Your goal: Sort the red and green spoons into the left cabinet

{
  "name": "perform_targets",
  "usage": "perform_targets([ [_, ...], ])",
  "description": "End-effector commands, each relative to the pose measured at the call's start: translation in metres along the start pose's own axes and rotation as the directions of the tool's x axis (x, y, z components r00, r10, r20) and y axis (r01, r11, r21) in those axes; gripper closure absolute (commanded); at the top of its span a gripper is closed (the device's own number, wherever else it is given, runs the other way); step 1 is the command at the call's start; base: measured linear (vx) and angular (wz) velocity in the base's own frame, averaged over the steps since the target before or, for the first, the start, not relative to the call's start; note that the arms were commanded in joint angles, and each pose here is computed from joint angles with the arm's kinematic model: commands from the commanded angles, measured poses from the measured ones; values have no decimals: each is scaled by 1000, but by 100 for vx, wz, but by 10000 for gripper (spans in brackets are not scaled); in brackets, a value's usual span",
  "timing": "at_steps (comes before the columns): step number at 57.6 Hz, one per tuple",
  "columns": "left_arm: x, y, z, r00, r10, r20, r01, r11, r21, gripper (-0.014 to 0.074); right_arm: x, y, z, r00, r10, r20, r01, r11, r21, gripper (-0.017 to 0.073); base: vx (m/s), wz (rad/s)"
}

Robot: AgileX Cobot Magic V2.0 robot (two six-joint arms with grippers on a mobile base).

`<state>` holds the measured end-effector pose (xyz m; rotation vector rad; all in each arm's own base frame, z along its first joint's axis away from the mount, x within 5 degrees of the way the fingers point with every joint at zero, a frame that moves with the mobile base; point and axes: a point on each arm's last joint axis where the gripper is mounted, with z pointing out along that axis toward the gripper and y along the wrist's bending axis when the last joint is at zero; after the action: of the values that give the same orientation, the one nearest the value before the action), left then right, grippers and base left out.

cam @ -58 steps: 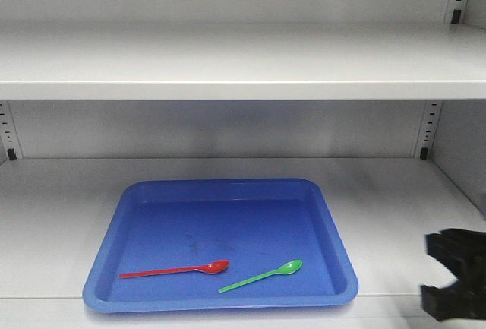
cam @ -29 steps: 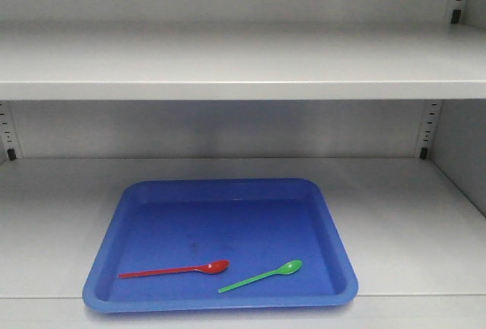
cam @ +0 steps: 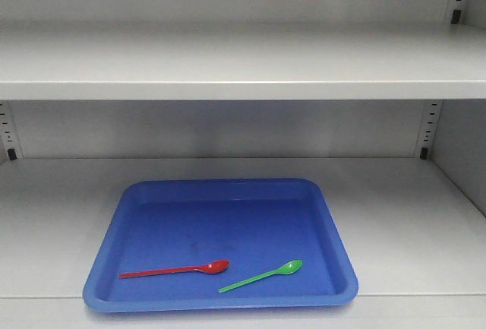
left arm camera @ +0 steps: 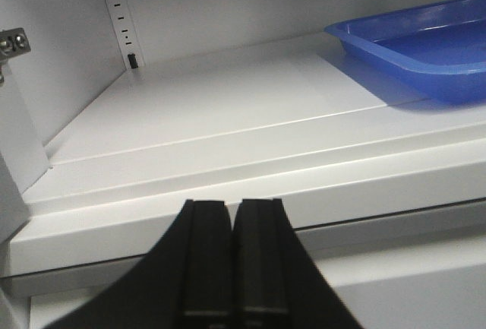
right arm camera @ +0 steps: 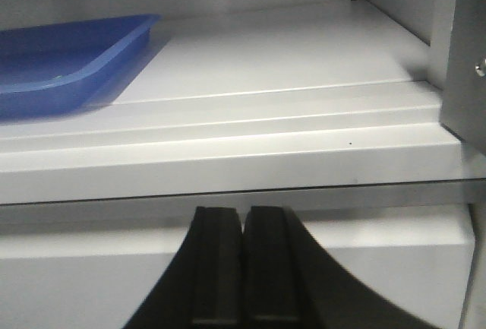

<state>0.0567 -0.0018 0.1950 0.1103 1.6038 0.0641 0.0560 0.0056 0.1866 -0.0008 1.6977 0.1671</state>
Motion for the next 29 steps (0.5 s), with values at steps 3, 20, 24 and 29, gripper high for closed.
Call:
perform_targets([
  [3,-5,1,-1,996,-13,90,15,1000,-17,594,-4,1,-1,997,-1,78,1,1000,-10,562,0,0],
  [20,-5,1,-1,996,-13,90,15,1000,-17,594,-4,1,-1,997,-1,78,1,1000,-10,562,0,0],
  [24,-5,1,-1,996,-13,90,15,1000,-17,594,-4,1,-1,997,-2,78,2,1000,-10,562,0,0],
  [29,-5,1,-1,996,-13,90,15,1000,-17,594,-4,1,-1,997,-2,78,3,1000,-10,562,0,0],
])
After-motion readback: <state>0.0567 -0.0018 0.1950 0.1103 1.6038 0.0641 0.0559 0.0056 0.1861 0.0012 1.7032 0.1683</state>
